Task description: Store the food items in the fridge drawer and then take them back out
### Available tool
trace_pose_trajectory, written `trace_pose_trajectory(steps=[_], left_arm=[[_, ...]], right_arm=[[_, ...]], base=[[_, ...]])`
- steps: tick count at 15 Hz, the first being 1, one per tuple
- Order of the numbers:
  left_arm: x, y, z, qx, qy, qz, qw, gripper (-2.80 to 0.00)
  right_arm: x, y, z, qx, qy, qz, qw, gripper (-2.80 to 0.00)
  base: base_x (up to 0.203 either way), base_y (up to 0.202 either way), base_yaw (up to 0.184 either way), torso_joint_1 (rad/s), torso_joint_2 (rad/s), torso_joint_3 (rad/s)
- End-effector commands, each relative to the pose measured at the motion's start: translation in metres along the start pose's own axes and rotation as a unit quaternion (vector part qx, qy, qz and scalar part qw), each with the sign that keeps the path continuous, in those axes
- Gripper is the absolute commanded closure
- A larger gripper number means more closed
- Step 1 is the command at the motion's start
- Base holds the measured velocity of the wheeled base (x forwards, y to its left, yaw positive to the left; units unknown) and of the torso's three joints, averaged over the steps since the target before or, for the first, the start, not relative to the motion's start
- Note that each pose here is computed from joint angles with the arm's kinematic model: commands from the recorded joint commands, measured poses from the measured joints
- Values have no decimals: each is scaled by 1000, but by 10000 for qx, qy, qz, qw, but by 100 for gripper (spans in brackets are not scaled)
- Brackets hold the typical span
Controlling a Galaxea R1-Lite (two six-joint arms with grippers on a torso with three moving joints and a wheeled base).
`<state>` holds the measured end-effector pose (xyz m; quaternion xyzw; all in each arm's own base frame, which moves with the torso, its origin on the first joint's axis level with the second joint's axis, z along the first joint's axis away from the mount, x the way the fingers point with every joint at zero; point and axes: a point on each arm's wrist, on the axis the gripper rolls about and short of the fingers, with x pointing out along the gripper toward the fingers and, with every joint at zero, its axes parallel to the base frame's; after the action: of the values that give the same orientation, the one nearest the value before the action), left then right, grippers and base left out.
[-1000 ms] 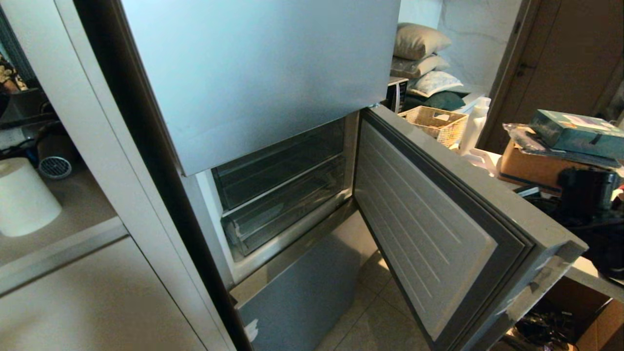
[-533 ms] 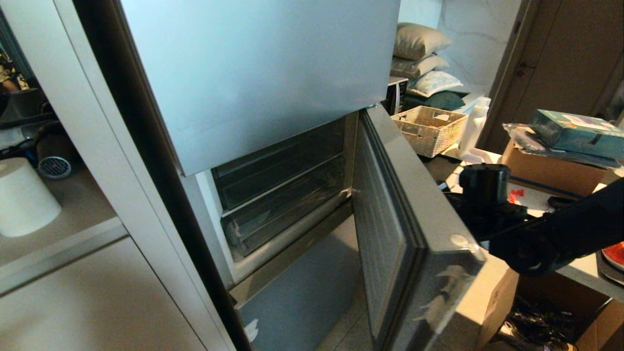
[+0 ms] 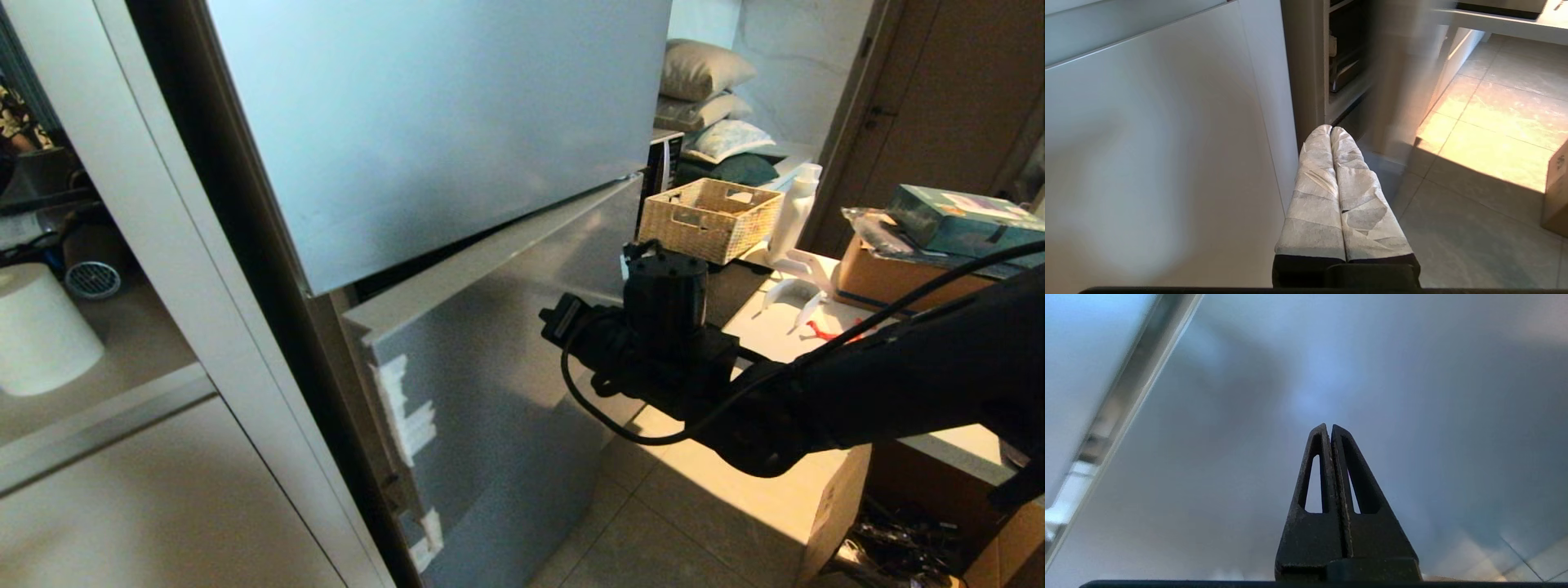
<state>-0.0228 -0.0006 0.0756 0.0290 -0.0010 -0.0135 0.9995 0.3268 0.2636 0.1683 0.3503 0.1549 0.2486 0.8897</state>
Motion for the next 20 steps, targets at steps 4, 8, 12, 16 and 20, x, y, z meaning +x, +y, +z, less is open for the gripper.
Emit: trace_pose_trajectory(steps=[4, 8, 12, 16, 20], left_arm=[[0, 0, 0, 1, -1, 5, 10000, 0], [0, 0, 0, 1, -1, 5, 10000, 0], [0, 0, 0, 1, 3, 5, 10000, 0], [0, 0, 0, 1, 0, 5, 10000, 0], [0, 0, 0, 1, -1, 5, 10000, 0]], right_arm=[[-48, 10, 11, 3, 66, 71, 10000, 0], [-68, 19, 12, -211, -13, 61, 9998, 0], [-165, 11, 28, -1765, -345, -275, 9833, 0], [-290, -21, 55, -2545, -1288, -882, 9544, 0], [-383, -62, 14, -2911, -1656, -1806, 9248, 0]], base=[[0, 0, 0, 0, 0, 0], [0, 0, 0, 0, 0, 0], [0, 0, 0, 0, 0, 0], [0, 0, 0, 0, 0, 0], [0, 0, 0, 0, 0, 0]])
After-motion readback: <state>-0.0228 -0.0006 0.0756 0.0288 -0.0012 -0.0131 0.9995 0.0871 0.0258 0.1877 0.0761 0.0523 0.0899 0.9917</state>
